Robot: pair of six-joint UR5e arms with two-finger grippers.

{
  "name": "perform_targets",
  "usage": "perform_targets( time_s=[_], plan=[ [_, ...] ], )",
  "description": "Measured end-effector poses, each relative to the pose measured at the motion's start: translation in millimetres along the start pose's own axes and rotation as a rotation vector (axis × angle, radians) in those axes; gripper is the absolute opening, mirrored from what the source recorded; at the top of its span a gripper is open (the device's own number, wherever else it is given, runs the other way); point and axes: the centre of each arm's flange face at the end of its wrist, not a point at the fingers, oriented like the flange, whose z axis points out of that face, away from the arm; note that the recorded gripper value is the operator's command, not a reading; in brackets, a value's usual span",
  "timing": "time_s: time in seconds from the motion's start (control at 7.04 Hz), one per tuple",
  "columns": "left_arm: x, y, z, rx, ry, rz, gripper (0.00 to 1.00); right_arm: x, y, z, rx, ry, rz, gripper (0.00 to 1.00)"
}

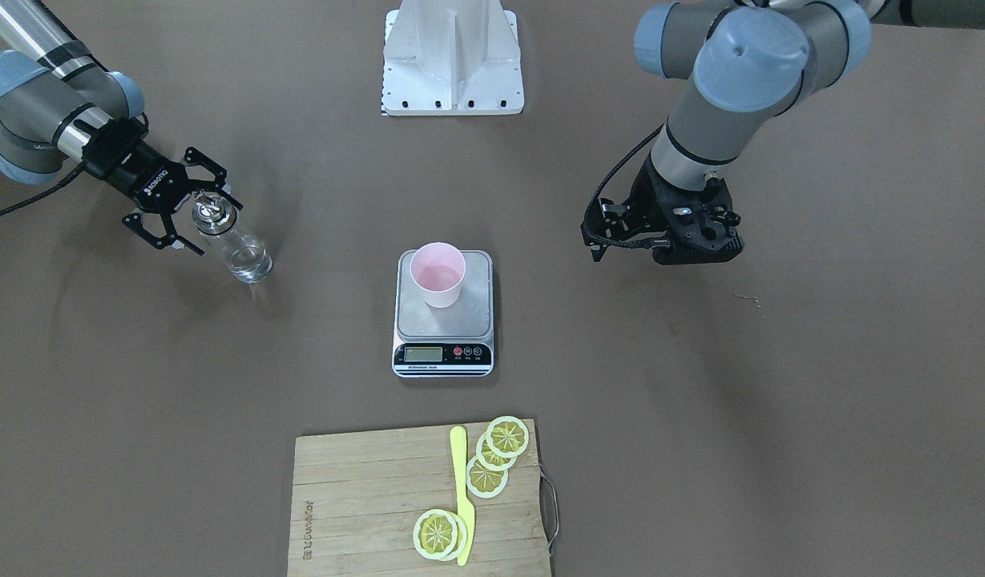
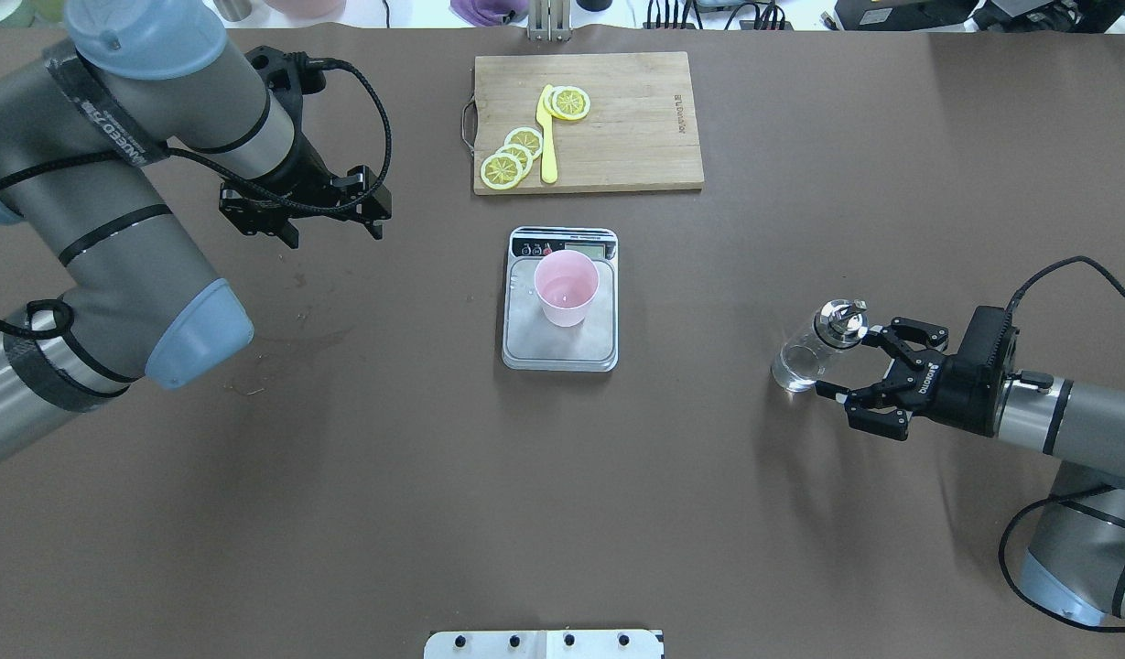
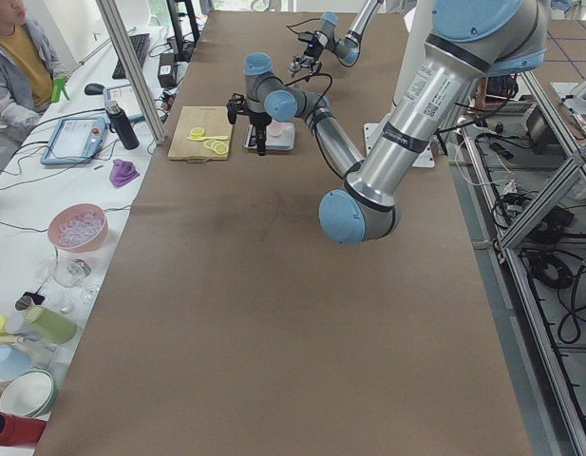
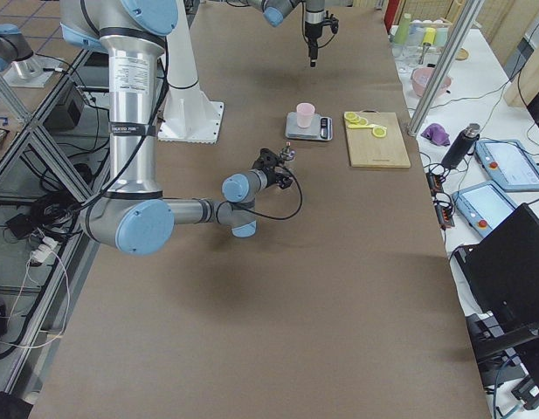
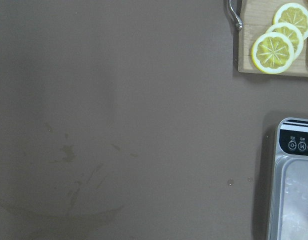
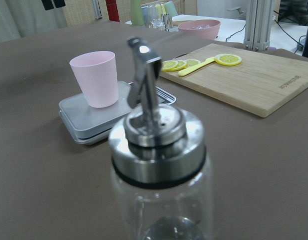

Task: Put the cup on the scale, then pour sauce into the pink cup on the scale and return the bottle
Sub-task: 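Close the right gripper around the glass dispenser bottle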

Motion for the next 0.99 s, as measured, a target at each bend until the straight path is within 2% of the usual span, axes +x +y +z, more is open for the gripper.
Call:
perform_targets(
  time_s=[0.71, 0.85, 0.99],
  plan=[
    [-2, -1, 0, 0.001, -0.002, -0.003, 0.97, 5, 1, 35, 0.037, 0.071, -0.001, 0.9],
    [-1, 0, -1, 0.0, -0.004, -0.004, 0.97, 7, 1, 39, 0.04, 0.08, -0.001, 0.8],
    [0, 1, -2, -0.002, -0.007, -0.006, 0.97, 7, 1, 41, 0.043, 0.082, 0.0, 0.65]
  ],
)
